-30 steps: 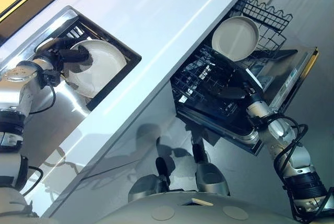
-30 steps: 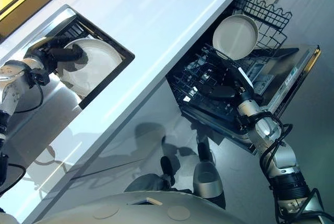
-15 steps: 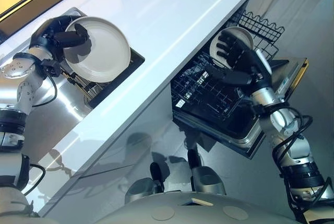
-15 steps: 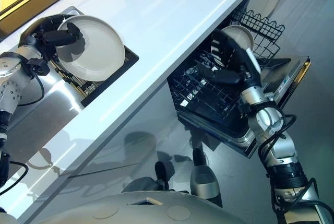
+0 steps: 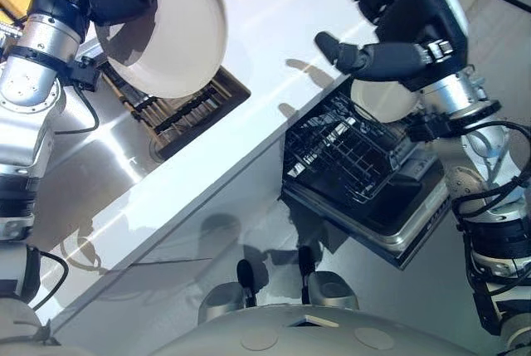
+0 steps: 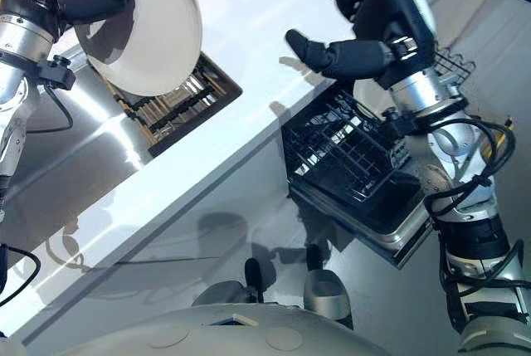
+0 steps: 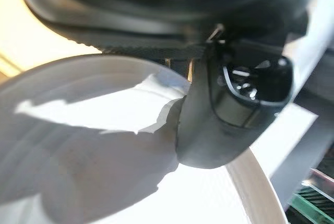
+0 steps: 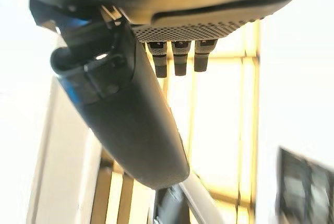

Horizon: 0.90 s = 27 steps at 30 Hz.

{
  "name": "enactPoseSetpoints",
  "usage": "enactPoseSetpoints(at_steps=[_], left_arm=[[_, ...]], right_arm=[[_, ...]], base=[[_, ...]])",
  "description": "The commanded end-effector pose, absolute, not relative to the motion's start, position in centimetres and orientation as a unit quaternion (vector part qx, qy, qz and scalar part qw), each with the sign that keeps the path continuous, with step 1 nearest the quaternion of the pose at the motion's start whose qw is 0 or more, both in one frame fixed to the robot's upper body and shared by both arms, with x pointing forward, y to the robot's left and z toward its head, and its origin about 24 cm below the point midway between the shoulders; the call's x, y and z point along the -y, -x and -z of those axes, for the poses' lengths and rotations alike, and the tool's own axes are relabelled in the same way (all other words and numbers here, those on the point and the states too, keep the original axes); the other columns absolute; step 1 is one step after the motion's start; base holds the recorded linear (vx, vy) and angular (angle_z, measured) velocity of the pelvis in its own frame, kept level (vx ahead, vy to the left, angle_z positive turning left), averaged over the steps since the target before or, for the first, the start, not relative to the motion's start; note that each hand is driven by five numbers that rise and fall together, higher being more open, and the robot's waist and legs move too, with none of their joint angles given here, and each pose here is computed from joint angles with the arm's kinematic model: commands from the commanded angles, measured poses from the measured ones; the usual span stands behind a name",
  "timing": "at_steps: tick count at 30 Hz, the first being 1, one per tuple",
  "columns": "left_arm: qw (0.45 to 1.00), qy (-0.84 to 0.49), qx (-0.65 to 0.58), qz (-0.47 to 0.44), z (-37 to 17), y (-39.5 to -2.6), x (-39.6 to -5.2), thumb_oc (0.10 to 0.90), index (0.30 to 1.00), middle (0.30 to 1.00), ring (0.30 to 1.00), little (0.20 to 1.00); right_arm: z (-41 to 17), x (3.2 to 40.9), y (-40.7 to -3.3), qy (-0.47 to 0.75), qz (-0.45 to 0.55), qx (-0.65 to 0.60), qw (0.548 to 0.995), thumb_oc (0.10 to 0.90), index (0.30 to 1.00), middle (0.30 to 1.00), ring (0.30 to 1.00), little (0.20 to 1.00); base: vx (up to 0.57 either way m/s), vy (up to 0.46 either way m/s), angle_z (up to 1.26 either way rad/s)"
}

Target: Pick up plates and place into dishwasher.

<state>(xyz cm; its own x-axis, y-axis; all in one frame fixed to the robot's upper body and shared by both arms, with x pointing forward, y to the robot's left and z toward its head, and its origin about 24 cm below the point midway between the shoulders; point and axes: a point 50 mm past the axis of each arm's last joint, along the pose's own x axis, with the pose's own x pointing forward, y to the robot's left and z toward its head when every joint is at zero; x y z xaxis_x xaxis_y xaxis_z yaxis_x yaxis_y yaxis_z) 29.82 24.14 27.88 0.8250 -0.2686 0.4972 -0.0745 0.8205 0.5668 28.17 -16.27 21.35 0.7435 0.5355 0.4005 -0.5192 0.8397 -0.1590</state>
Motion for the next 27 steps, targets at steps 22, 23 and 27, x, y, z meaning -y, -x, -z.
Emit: enactPoseSetpoints(at_steps=[22, 23, 27], left_arm=[[0.821, -0.267, 0.436, 0.254, -27.1, -27.1, -12.7, 0.100, 0.300, 0.300, 0.300, 0.200], [0.822, -0.271, 0.430, 0.256, -26.9, -27.2, -12.7, 0.100, 0.300, 0.300, 0.300, 0.200], [0.820, -0.294, 0.433, 0.230, -27.1, -27.4, -13.2, 0.100, 0.300, 0.300, 0.300, 0.200]], right_arm=[[-20.9, 8.0, -28.8, -0.222, -0.390, 0.165, 0.878, 0.800, 0.900, 0.900, 0.900, 0.900], [-20.6, 7.9, -28.9, -0.222, -0.392, 0.157, 0.879, 0.800, 0.900, 0.900, 0.900, 0.900], [-20.3, 9.4, -29.8, -0.176, -0.325, 0.173, 0.913, 0.800, 0.900, 0.900, 0.900, 0.900]], base=[[0.00, -0.016, 0.09], [0.00, 0.000, 0.00], [0.00, 0.000, 0.00]])
